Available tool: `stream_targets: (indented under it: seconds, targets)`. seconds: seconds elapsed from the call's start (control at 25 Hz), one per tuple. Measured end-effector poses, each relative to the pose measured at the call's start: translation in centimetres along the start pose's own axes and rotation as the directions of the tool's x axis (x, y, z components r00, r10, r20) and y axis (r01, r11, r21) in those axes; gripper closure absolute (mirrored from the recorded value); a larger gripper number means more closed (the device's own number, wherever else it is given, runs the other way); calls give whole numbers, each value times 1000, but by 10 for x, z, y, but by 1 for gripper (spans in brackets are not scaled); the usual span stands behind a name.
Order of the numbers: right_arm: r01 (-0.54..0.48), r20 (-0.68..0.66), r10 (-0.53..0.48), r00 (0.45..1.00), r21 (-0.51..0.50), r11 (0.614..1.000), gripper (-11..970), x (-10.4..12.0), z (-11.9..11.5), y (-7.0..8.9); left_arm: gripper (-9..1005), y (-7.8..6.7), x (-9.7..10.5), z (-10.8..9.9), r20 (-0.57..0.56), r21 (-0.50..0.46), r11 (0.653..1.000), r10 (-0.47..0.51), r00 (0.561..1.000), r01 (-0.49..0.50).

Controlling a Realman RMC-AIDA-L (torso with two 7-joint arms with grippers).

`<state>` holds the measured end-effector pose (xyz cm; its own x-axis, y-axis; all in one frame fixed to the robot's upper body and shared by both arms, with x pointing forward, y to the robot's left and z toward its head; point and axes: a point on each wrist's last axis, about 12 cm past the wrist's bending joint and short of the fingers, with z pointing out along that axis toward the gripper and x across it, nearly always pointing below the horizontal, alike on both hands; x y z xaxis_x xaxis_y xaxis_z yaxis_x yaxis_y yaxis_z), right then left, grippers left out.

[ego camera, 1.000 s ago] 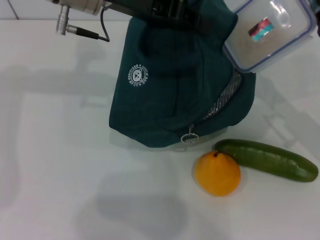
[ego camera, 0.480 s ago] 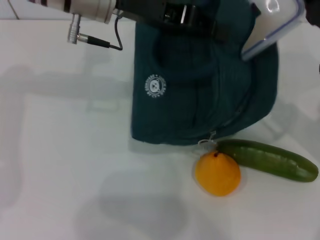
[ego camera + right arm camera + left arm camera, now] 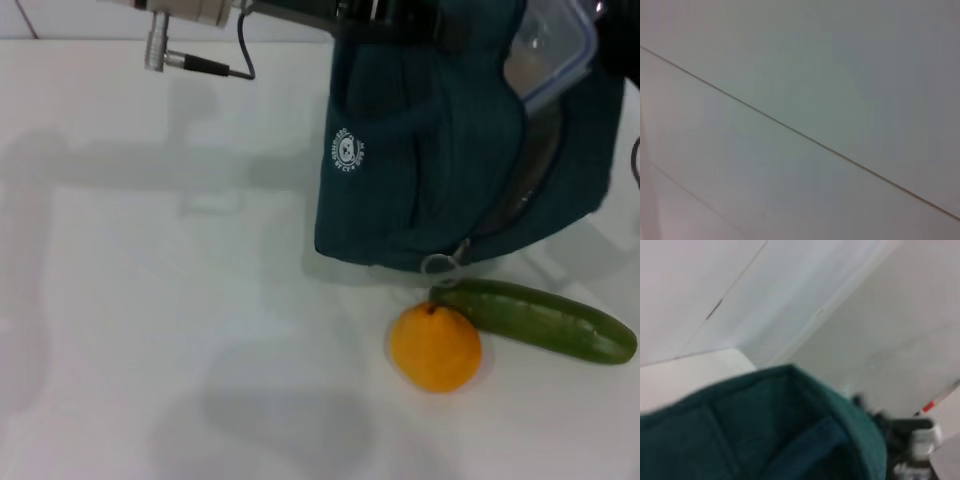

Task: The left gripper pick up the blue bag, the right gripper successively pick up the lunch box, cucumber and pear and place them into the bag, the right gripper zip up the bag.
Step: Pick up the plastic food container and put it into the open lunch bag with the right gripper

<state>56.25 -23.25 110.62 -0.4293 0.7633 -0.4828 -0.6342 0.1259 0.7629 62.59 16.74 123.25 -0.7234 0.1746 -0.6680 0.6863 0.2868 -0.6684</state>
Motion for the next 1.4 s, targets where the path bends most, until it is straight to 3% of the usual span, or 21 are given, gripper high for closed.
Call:
stream_targets:
  seconds: [0.32,0.88,1.08,1.28,1.4]
  targets:
    - [-29,-52,35,998,114,993,801,10,0,-13,945,-1,-4,-4,21,12,1000,3,1000,-4]
    - [20,-194,-12,981,41,999,796,9,17,-7,946,1,0,-4,23,12,1000,4,1000,-5]
    - [129,-231,-128,964,-11,992,794,1,13,-4,946,3,2,-7,23,4,1000,13,1000,-13]
    - [325,-193,-339,921,-101,940,572,-15,-6,6,946,6,5,-10,28,-8,1000,19,999,-18]
    - [459,-166,-480,862,-152,876,460,-27,-25,14,946,8,5,-13,38,-20,1000,21,999,-20]
